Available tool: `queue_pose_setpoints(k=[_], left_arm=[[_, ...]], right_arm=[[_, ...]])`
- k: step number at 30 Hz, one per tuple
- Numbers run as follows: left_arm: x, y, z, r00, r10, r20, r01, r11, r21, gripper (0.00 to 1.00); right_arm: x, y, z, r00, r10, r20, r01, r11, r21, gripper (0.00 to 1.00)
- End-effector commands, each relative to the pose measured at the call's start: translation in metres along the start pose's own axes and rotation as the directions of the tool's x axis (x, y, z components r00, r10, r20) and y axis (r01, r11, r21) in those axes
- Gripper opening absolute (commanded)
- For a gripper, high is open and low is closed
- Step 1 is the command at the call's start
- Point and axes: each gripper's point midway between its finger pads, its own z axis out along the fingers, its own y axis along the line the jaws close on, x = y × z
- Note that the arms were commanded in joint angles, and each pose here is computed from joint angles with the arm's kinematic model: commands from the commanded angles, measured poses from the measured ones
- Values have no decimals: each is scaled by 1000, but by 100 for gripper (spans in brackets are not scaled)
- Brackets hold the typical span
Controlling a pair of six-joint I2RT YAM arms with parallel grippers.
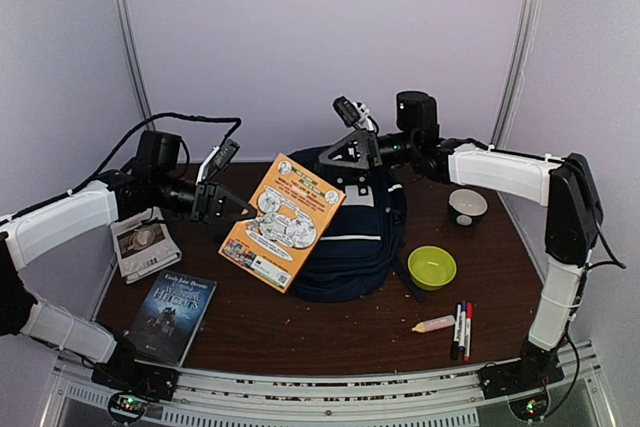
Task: Pack the student bag
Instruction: Pass from the left arm to the right
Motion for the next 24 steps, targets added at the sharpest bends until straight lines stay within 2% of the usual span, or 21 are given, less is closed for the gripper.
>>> queue_pose_setpoints(k=[1,4,8,16,21,24], left_arm=[[-19,-22,-3,991,126,47,-129,990,61,0],[-19,-22,-3,991,126,50,-129,989,65,0],[-21,-20,-1,991,121,49,-125,990,72,0],[-22,-10,5,994,103,41,-106,991,76,0],[-29,-6,7,993,101,64,-105,992,75,0],[-31,-3,9,993,98,68,-103,992,75,0]], right_arm=[[-6,-4,-17,988,-140,-60,149,969,197,100],[21,-9,-10,979,-138,-149,168,963,209,100],[44,-6,1,974,-110,-199,145,974,171,100],[40,23,11,985,-86,-151,93,995,41,98],[54,26,20,987,-43,-155,41,999,-18,80],[52,29,24,990,-27,-138,19,998,-55,56]])
